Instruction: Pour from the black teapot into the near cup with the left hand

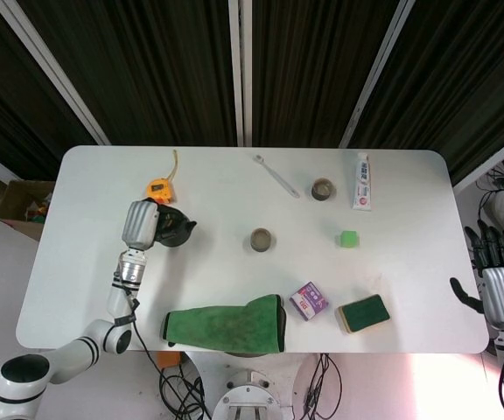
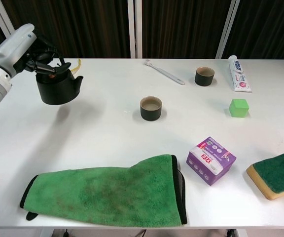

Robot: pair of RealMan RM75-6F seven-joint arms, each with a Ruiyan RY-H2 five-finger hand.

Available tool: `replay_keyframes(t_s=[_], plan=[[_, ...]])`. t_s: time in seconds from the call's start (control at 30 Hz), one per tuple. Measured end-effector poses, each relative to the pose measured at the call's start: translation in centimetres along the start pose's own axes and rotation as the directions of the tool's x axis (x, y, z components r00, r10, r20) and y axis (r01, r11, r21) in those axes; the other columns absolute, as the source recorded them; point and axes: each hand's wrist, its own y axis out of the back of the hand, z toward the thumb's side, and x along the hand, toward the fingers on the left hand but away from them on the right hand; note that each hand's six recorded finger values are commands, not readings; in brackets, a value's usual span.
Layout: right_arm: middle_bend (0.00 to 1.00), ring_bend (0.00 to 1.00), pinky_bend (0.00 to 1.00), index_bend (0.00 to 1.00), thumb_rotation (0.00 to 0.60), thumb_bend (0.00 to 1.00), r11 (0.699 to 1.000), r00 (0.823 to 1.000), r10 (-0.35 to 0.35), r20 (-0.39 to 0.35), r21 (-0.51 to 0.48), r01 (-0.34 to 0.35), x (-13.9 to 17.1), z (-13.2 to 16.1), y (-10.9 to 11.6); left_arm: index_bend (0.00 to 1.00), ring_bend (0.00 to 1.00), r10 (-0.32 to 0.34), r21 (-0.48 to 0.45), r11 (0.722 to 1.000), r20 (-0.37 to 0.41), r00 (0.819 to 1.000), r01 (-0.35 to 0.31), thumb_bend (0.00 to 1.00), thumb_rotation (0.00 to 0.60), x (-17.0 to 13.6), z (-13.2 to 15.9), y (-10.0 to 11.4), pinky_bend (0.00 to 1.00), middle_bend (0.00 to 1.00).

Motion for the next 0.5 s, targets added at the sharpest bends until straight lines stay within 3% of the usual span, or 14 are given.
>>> replay_keyframes(t_s=[0.5], plan=[[0.00, 0.00, 0.00, 0.00, 0.600, 0.22, 1.000, 1.000, 0.011, 0.002, 0.016, -0.011, 0.2, 0.4, -0.3, 1.00, 1.00, -0.035, 0.052, 0.998, -0.012, 0.999, 0.035, 0.26, 0.600, -2.0, -2.8, -1.1, 0.60, 1.00]])
